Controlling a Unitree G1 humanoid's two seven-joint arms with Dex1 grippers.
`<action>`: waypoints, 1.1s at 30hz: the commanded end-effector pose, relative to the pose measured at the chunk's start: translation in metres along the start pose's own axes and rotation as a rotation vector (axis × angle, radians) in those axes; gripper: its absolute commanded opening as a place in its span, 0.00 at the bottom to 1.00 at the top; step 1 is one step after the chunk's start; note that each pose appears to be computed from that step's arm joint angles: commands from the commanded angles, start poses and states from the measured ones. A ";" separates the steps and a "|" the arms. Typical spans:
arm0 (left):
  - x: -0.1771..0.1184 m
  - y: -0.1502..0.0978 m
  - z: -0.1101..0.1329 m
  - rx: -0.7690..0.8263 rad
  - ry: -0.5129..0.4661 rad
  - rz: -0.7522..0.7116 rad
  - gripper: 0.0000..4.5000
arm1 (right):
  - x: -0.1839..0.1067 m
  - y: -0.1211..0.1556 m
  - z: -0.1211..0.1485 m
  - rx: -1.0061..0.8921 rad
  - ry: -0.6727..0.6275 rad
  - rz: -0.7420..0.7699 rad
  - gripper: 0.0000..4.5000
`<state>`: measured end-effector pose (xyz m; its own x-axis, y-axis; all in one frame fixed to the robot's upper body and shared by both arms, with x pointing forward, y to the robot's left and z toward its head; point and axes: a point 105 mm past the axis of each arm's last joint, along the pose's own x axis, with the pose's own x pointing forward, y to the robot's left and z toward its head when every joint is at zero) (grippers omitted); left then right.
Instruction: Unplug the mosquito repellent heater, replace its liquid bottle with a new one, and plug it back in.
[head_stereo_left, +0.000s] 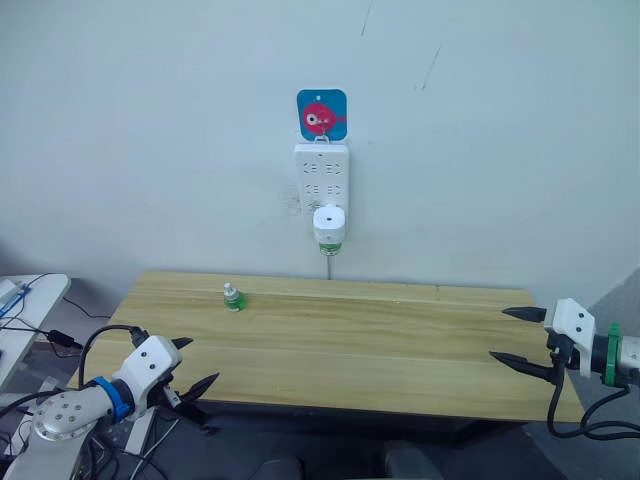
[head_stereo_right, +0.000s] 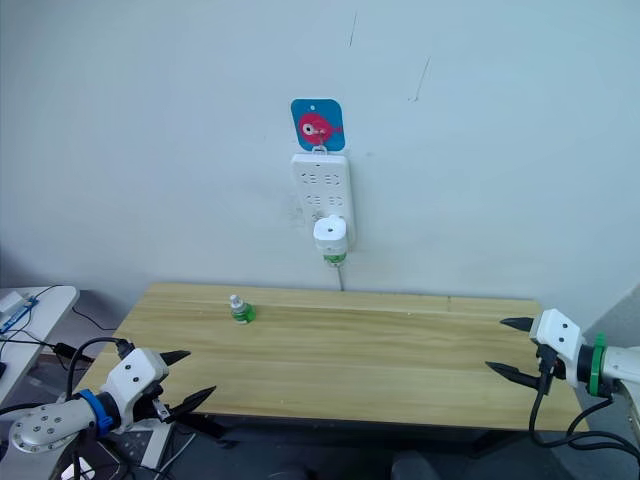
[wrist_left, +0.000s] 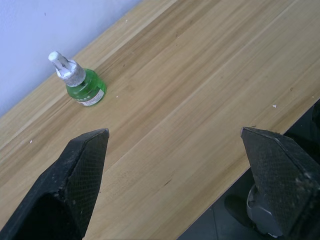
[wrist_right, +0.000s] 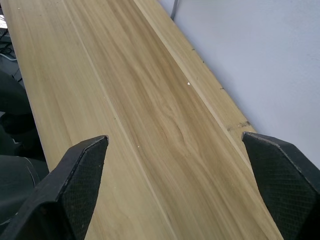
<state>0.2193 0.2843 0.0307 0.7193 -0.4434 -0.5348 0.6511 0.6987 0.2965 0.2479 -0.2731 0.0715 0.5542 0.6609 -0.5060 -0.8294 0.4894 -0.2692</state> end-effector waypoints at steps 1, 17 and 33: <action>0.000 0.001 0.004 0.026 -0.009 -0.013 1.00 | -0.006 -0.005 0.013 -0.046 -0.016 -0.024 1.00; -0.002 0.000 0.002 0.039 -0.018 -0.056 1.00 | -0.009 -0.003 0.019 -0.036 -0.014 -0.033 1.00; -0.005 0.007 0.012 0.054 -0.074 -0.045 1.00 | -0.011 0.001 0.014 -0.034 -0.001 -0.029 1.00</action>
<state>0.2183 0.2789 0.0300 0.6769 -0.5269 -0.5140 0.7097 0.6524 0.2659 0.2381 -0.2690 0.0722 0.5512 0.6524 -0.5202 -0.8284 0.5021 -0.2481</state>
